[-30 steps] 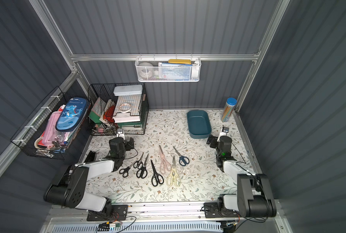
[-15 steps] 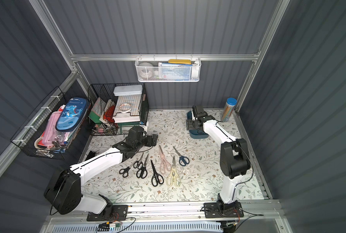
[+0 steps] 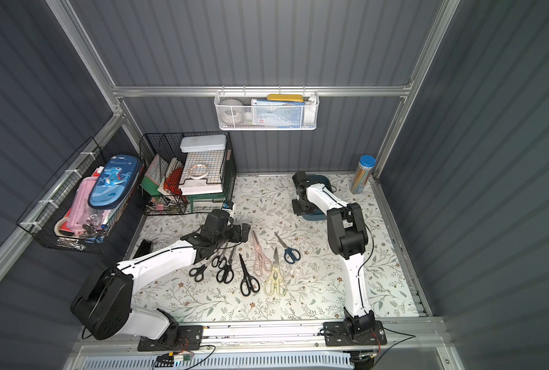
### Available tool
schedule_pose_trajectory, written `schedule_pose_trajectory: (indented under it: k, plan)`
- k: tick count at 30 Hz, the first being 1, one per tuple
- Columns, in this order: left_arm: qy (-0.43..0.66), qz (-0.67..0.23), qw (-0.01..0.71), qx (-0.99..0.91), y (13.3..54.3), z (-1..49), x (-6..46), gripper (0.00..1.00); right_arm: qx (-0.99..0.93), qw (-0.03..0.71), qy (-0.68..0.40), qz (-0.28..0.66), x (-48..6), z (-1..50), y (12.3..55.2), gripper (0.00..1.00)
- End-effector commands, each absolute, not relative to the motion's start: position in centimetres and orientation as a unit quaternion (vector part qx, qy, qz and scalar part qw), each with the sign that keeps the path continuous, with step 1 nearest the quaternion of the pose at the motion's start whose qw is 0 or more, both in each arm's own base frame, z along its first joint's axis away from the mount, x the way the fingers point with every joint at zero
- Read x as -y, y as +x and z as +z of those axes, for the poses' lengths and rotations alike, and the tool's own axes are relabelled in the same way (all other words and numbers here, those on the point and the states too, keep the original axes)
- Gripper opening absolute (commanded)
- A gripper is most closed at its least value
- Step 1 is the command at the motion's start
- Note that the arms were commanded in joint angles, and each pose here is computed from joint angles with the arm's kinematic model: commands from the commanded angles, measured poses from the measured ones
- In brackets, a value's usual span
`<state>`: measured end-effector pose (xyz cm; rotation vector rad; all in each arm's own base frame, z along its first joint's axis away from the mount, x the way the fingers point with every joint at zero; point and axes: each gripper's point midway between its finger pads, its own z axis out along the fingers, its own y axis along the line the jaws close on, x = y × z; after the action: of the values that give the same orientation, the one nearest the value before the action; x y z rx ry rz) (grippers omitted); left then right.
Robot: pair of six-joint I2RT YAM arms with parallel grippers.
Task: Put the scissors into the storage box
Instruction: Pick up the storage box at the center of the board, then place the storage box at the center of the board.
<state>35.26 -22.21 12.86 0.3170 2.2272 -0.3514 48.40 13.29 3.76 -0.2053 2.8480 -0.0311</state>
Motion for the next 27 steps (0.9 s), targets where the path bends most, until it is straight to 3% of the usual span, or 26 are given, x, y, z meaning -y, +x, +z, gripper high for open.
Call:
schedule_pose_trajectory:
  k: [1,7,11,20,27]
  plan:
    - [0.118,-0.142,0.439,-0.879,35.2,14.0,22.0,0.99,-0.987,0.142,-0.075,-0.018,-13.3,4.4,48.1,0.2]
    - [0.121,-0.131,0.433,-0.883,34.4,13.7,21.2,0.99,-0.985,0.149,-0.087,-0.016,-13.4,5.3,46.5,0.01]
    - [0.125,-0.119,0.442,-0.88,32.6,13.6,19.4,0.99,-0.981,0.15,-0.122,-0.001,-14.0,6.7,43.2,0.0]
    - [0.172,-0.164,0.409,-0.881,25.7,11.2,17.5,0.99,-0.979,0.126,-0.159,-0.032,-13.1,6.9,31.4,0.0]
    - [0.187,-0.2,0.431,-0.86,23.7,11.5,17.4,0.99,-0.983,0.097,-0.156,-0.024,-13.1,5.2,26.8,0.0]
